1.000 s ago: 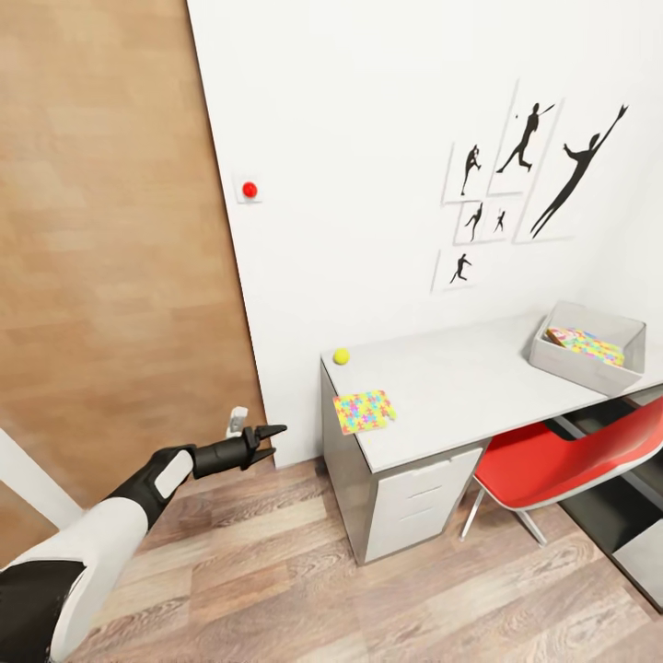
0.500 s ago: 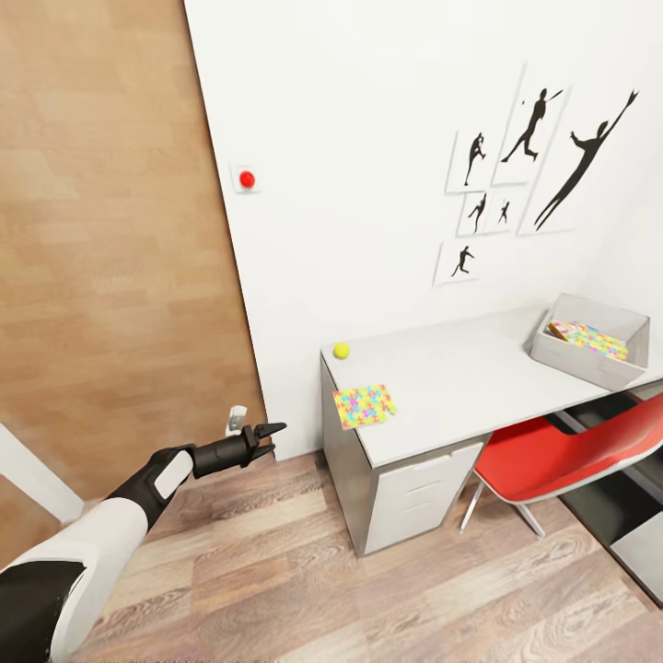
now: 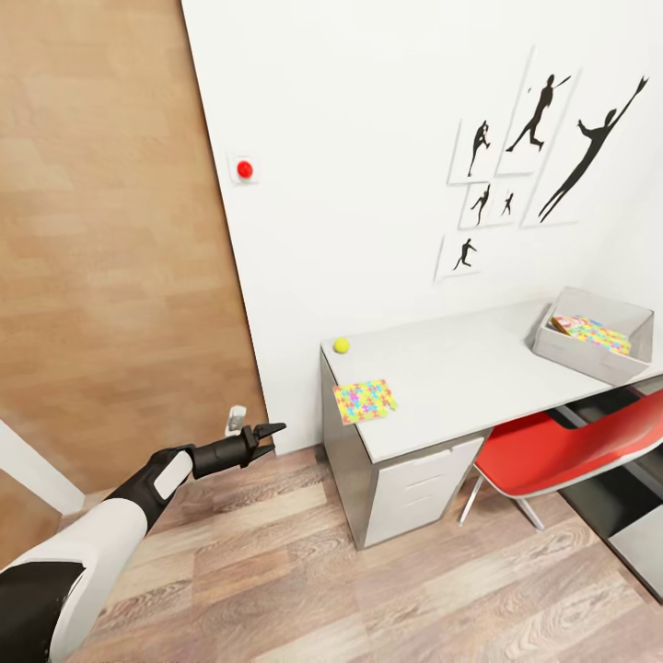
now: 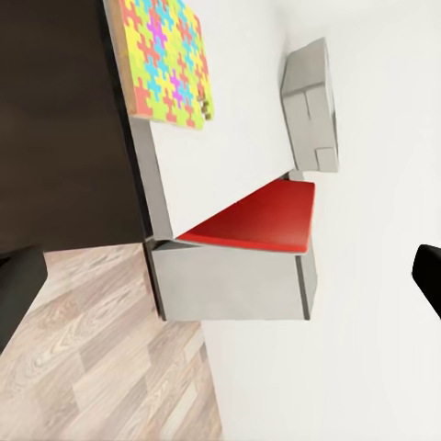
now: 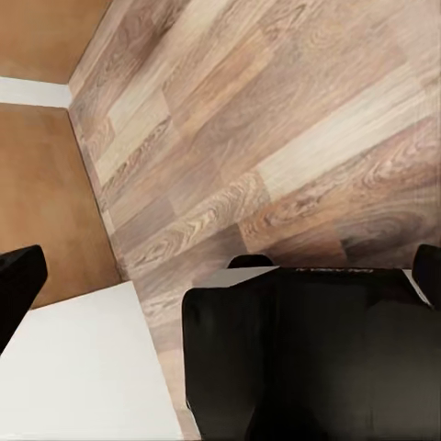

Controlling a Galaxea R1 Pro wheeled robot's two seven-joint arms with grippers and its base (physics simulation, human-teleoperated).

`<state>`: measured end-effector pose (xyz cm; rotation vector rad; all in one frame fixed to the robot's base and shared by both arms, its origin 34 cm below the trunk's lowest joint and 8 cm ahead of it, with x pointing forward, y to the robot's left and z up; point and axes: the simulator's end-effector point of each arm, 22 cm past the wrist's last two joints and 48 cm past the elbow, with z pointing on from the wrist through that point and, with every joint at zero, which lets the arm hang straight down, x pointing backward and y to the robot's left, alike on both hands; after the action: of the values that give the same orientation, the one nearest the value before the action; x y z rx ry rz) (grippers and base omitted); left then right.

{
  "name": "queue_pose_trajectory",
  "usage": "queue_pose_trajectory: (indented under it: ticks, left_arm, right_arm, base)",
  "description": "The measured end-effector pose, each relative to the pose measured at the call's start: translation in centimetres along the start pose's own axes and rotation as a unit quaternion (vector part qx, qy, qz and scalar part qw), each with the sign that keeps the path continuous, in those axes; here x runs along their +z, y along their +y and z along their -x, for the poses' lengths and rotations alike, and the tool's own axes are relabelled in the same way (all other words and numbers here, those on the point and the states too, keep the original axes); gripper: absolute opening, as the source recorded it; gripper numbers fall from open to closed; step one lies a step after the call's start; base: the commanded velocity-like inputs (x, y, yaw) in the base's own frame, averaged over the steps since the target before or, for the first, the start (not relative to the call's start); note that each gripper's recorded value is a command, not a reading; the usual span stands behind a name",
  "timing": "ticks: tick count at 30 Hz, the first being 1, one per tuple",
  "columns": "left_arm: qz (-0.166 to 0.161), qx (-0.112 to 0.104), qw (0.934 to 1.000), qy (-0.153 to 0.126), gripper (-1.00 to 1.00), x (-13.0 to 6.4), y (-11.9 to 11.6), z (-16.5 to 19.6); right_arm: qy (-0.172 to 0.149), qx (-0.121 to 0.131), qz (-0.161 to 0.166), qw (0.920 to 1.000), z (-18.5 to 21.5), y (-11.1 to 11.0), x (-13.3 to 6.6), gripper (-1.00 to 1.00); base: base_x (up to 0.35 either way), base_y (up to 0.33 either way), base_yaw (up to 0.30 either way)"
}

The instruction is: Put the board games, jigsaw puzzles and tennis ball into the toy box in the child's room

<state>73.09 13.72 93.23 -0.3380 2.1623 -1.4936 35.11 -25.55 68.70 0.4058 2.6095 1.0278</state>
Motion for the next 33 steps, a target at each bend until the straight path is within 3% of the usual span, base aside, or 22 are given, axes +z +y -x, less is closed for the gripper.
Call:
queue_pose_trajectory:
  ticks: [10,15,33]
  left_arm:
    - [0.000,0.000,1.0000,0.001,1.00,0.1,0.1,-0.1]
    - [0.000,0.000,1.0000,0.001,1.00,0.1,0.1,-0.1]
    - [0.000,0.000,1.0000,0.001,1.00,0.1,0.1,-0.1]
  right_arm:
    - [-0.021,-0.010,0.004,0.9997,0.9,-0.1,-0.4,1.00]
    - [-0.040,-0.003,0.001,0.9992,1.7,-0.3,-0.6,1.00]
    - [-0.050,-0.009,0.000,0.9987,2.0,-0.3,-0.5,1.00]
  base:
    - [0.000,0.000,0.000]
    - [0.000,0.000,0.000]
    - [0.000,0.000,0.000]
